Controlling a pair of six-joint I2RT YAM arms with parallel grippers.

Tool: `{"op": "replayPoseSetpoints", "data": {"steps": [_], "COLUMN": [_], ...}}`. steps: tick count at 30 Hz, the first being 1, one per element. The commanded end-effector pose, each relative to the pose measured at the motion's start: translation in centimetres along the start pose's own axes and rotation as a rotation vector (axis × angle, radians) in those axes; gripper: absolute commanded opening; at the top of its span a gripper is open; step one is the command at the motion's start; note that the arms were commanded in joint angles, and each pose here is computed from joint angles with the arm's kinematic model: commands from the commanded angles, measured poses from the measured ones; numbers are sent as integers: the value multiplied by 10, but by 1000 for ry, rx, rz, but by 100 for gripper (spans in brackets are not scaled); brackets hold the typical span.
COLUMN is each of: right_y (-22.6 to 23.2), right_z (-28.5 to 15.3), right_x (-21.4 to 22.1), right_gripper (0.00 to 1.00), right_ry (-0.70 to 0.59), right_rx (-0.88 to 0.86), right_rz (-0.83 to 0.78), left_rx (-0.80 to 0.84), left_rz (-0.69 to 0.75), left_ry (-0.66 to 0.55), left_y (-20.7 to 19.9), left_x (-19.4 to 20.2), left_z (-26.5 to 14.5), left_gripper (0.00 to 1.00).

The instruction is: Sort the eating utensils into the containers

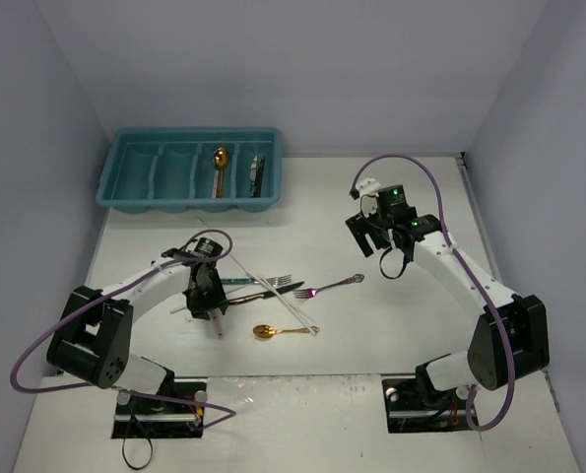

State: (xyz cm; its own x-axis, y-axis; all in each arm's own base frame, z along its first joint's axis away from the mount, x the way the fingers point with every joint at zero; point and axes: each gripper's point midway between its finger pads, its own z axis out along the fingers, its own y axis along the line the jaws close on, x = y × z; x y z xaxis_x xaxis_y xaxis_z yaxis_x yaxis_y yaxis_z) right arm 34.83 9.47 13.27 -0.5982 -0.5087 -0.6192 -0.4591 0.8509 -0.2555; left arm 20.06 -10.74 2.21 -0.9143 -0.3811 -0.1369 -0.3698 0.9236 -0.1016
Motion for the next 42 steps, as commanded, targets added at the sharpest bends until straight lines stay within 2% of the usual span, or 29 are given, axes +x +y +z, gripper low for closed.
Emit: {"op": "replayPoseSetpoints", "data": {"steps": [1,6,10,13,15,20,24,28,31,35,38,42], "right_y": [-15,-15,-15,-16,-16,-17,-15,-13,-13,-14,-14,-14], "right_z": [-16,-14,-13,-12,-12,-13,-13,-9,-7,-2,4,10], "right_x": [-24,-26,-27,-29,-31,-33,-36,-35,-36,-39,-41,-44], "right_gripper": [78,78,78,77,77,77,77,77,78,78,78,78], "right_ry": [-73,-74,-72,-71,-73,-77,-83,-75,-73,-65,-57,-49], "right_rx": [46,41,41,40,41,41,30,23,22,21,18,15], "right_rz": [19,21,18,15,11,5,8,13,15,6,-1,-4], "left_rx": [5,14,26,47,63,158,273,335,334,310,245,344], "left_rz": [-38,-65,-77,-72,-65,0,133,229,279,389,496,547], "left_ry": [-69,-76,-61,-51,-50,-100,-216,-362,-460,-617,-631,-628], "left_y": [2,9,8,1,-3,-23,-43,-44,-39,-39,-38,-42], "left_x": [-22,-24,-25,-27,-29,-31,-23,-29,-42,-84,-120,-182], "left_z": [-1,7,11,10,8,-16,-60,-103,-127,-164,-171,-187], "left_gripper": [38,35,24,7,1,0,0,0,0,0,0,0]}}
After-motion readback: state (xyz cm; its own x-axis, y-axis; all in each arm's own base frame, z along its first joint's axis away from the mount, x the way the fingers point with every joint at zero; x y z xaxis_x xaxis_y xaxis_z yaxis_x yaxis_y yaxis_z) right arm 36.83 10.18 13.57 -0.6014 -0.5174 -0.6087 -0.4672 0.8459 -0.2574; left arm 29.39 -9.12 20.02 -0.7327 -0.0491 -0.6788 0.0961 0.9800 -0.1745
